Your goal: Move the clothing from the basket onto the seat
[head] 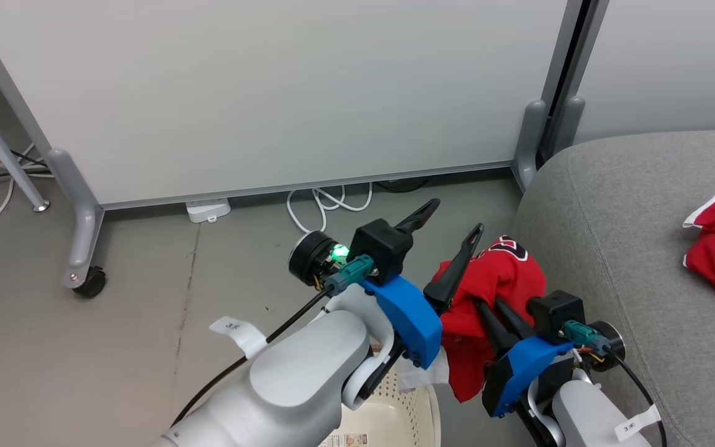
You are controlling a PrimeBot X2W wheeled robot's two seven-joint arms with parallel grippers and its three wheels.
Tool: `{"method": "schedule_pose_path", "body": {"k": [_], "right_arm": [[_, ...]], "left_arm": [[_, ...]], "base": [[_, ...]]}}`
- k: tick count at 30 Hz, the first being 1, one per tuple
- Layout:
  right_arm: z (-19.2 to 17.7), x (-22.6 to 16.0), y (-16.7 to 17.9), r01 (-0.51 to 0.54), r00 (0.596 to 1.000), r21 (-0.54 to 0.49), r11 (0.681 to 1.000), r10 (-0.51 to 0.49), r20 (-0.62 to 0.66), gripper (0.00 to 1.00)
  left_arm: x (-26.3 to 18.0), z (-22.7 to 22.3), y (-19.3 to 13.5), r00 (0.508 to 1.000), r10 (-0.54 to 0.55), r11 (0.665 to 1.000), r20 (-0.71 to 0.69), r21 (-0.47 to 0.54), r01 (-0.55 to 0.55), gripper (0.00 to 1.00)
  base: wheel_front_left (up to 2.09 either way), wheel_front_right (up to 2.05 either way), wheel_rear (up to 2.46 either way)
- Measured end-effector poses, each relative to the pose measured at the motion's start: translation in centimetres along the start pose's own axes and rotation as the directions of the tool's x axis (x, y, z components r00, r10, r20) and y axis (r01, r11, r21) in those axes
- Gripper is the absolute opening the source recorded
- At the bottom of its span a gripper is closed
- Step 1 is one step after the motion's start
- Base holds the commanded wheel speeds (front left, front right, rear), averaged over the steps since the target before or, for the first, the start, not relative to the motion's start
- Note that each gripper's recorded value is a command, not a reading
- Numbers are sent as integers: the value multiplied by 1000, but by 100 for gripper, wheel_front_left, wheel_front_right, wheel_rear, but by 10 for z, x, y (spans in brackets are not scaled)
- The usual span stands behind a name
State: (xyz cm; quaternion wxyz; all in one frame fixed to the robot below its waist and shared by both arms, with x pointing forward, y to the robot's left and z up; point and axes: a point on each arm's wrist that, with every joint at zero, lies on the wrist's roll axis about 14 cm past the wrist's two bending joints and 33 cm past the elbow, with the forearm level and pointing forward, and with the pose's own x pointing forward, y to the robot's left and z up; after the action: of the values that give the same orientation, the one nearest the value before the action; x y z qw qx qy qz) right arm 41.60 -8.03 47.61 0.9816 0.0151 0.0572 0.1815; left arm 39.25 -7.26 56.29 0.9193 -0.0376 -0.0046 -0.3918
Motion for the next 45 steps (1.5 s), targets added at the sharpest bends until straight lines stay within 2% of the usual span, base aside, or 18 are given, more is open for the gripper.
{"method": "schedule_pose_path", "body": {"k": [8, 25, 45], "right_arm": [[0, 3, -3, 9, 1000, 8, 1000, -9, 6, 0], [3, 6, -8, 22, 1000, 9, 1000, -23, 20, 0], [4, 3, -10, 32, 999, 11, 999, -32, 21, 0]], "left_arm": [[-25, -17, 26, 994, 108, 994, 17, -34, -108, 100], [-94, -55, 55, 969, 245, 968, 12, -53, -244, 100], [-104, -61, 57, 957, 290, 955, 16, -72, -288, 100]], "base": [[0, 0, 0], [0, 0, 0], [0, 0, 0]]}}
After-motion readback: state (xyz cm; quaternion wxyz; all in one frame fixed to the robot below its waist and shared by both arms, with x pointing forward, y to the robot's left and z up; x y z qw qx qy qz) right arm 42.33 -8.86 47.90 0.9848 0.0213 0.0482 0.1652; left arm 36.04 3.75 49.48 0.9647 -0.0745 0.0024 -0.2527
